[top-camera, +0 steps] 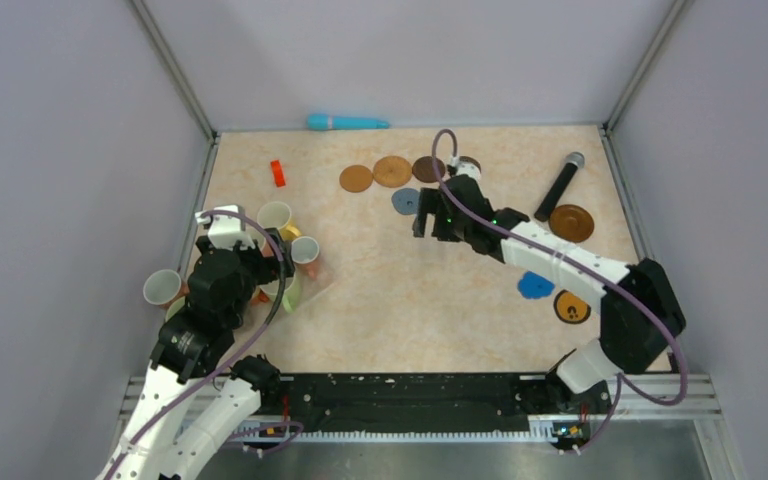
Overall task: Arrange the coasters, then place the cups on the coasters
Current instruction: Move the coaster to the center of the board.
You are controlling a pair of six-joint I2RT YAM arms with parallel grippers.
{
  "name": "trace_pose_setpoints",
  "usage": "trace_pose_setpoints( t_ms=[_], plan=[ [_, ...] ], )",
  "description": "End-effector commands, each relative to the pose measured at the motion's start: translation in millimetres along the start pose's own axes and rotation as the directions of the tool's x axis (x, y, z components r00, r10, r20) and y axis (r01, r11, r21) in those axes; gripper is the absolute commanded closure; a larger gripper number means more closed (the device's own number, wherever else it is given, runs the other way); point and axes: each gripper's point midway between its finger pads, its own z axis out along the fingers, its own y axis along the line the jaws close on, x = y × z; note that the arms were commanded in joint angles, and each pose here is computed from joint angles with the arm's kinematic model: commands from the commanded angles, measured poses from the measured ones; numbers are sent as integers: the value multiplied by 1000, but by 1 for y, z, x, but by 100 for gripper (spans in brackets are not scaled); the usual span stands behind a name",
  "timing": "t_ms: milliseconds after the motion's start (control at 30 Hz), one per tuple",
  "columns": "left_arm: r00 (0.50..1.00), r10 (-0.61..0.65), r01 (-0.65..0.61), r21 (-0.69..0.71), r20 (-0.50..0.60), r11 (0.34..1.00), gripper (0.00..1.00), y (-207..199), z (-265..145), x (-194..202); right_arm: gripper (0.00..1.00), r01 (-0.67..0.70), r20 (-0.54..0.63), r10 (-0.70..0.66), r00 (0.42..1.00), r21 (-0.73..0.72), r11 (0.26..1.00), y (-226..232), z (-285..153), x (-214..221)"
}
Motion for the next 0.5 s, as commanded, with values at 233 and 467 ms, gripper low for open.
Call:
trace_pose_setpoints(
  t_ms=[233, 467],
  plan=[
    [998, -24, 23, 21, 54, 1000, 5, -3, -4, -11, 1, -345, 259, 251, 933, 439, 829, -149, -91, 15],
    [998, -29, 28, 33, 58, 999, 6, -4, -5, -12, 2, -308, 271, 181, 945, 561, 768, -221, -107, 10]
  ],
)
